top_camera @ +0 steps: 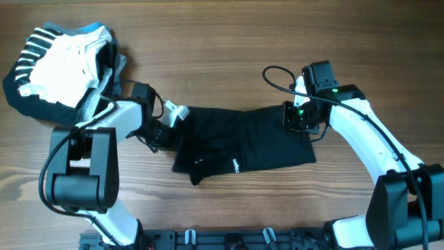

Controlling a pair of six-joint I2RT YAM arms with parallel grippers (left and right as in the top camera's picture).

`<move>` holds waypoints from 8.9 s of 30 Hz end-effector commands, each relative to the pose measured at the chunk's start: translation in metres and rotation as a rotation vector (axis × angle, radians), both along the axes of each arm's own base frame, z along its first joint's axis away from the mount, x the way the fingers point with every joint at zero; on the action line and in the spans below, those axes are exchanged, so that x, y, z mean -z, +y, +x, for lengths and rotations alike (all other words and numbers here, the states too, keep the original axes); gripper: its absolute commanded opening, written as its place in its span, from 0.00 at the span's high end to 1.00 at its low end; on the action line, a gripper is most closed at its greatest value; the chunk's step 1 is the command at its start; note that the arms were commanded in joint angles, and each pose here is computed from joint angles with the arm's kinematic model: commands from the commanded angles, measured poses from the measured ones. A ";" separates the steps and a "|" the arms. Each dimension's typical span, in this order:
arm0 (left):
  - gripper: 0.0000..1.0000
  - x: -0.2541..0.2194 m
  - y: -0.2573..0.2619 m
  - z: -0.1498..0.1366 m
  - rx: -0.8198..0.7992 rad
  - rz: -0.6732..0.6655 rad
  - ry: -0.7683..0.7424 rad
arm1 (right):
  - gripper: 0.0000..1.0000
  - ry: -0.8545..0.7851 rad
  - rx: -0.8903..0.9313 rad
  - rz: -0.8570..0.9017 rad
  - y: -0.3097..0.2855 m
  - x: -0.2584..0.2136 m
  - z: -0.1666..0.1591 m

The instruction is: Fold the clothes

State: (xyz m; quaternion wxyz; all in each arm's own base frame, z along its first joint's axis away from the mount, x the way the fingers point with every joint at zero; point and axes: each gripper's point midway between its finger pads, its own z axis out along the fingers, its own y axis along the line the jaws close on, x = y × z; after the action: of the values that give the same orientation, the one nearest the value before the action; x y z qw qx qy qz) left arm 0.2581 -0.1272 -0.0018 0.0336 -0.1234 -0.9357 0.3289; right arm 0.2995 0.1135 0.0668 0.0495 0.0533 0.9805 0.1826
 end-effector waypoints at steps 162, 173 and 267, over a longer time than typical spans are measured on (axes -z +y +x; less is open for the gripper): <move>0.50 -0.068 -0.057 0.018 0.002 0.204 0.083 | 0.70 -0.264 -0.175 0.049 0.038 -0.003 -0.045; 0.13 -0.097 -0.072 0.079 -0.040 0.119 -0.150 | 0.47 -0.393 0.078 0.051 0.021 -0.047 -0.029; 0.00 -0.254 0.346 0.137 -0.946 0.511 -0.320 | 0.68 -0.379 0.044 -0.014 0.006 -0.072 -0.015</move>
State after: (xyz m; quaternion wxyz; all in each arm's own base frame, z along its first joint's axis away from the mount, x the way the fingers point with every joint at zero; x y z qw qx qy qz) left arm 0.3940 0.1914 0.3215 -0.3401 0.2026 -0.9028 0.1679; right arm 0.2819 0.1217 0.1338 0.2359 0.0064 0.9552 0.1787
